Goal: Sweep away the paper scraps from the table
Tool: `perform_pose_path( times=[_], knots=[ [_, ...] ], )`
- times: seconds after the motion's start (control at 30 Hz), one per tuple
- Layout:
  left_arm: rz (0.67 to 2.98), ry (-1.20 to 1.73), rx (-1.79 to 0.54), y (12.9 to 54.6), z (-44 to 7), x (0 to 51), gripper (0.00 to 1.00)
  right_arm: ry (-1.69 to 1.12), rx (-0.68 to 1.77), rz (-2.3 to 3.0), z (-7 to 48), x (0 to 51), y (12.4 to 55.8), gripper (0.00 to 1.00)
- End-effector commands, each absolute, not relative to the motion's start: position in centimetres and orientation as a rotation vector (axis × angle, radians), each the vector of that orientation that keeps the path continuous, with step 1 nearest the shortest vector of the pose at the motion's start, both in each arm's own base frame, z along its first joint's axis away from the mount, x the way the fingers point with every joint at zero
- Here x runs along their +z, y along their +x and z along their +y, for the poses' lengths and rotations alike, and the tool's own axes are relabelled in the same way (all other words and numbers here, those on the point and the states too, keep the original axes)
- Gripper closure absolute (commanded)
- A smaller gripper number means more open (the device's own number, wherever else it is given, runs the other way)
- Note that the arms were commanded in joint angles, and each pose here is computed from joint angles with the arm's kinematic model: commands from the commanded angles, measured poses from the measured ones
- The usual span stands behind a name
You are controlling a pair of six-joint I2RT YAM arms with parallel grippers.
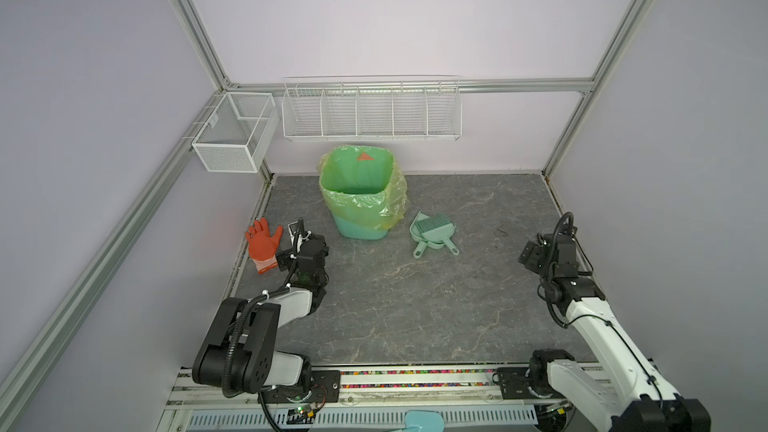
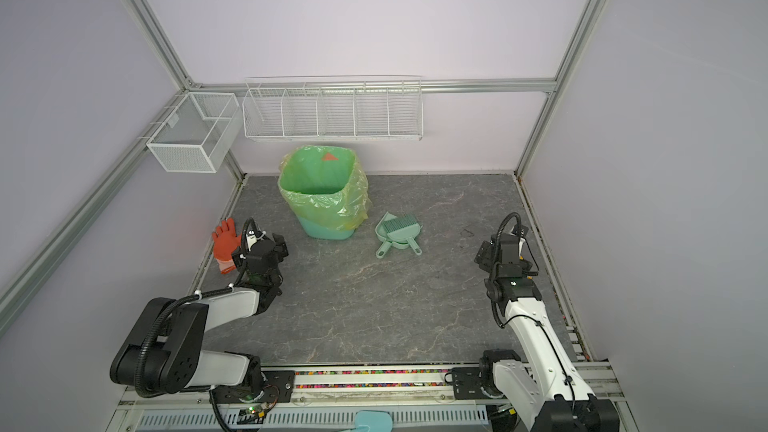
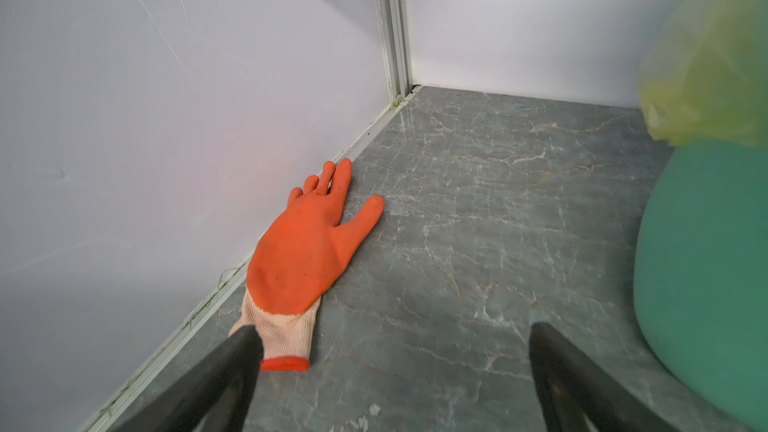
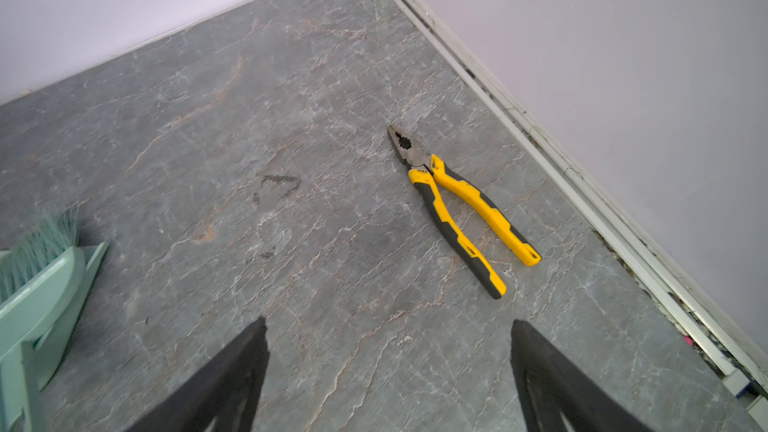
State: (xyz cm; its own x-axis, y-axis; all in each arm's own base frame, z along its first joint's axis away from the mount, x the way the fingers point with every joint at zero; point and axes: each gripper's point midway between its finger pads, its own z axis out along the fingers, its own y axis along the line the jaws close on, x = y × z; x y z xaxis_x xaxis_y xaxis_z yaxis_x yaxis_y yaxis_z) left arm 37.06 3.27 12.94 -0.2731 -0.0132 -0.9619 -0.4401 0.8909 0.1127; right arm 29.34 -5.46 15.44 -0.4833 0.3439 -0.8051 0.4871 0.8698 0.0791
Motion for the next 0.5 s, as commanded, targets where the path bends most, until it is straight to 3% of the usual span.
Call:
perform_pose_path(
  times=[0.0, 0.47],
  knots=[
    [1.736, -0.315, 0.327, 38.2, 3.2, 14.1, 0.00, 0.612, -0.268, 2.040, -6.8, 16.6, 29.3, 0.08],
    [1.769, -0.272, 0.268, 39.5, 3.0, 12.1, 0.01, 0.673, -0.407, 1.916, -9.1, 15.4, 29.1, 0.07]
  ],
)
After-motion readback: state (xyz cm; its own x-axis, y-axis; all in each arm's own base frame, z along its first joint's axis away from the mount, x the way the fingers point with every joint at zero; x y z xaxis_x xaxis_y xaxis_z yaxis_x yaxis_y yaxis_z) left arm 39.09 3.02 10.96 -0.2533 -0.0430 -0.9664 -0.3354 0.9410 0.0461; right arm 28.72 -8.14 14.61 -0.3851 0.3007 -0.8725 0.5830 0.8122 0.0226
